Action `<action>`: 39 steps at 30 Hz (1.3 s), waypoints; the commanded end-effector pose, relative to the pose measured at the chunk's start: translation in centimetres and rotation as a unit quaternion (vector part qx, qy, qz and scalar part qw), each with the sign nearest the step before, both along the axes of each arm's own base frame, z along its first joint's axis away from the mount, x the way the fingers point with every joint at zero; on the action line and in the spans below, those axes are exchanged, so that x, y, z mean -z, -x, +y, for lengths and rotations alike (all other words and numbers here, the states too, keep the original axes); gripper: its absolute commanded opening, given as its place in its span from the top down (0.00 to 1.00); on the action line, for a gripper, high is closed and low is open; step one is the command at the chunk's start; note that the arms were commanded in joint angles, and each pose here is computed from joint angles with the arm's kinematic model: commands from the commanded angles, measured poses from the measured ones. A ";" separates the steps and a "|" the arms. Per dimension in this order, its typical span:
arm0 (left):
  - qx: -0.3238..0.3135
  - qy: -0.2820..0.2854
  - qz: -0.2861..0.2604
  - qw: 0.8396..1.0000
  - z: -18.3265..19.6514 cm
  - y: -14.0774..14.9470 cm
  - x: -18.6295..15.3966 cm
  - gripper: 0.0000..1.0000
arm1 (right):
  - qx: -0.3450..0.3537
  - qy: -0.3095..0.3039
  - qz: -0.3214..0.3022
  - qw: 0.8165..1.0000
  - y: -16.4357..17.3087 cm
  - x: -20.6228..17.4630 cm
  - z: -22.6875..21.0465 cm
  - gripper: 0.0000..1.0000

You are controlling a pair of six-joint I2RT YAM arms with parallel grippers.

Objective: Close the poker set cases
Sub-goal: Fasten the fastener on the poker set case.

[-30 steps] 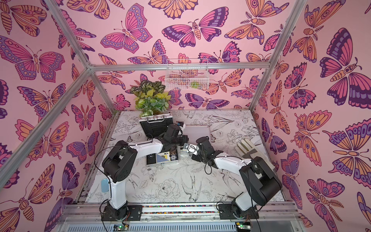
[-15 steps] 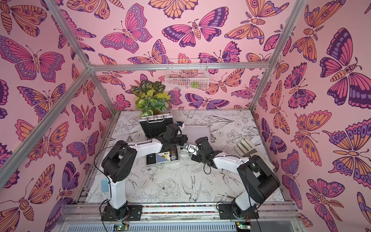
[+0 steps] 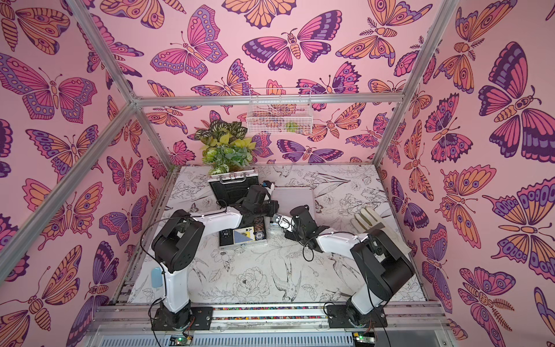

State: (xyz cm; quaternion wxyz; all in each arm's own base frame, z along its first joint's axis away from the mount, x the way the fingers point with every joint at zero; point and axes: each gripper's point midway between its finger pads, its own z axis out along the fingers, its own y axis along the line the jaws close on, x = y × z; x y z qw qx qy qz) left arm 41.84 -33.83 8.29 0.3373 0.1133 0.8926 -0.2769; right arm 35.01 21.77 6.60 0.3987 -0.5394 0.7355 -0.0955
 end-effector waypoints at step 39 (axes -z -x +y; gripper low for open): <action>0.013 -0.111 0.168 0.980 4.0 7.0 10.0 1.00 | 0.022 0.155 -0.003 0.988 -1.5 4.0 -5.0 0.26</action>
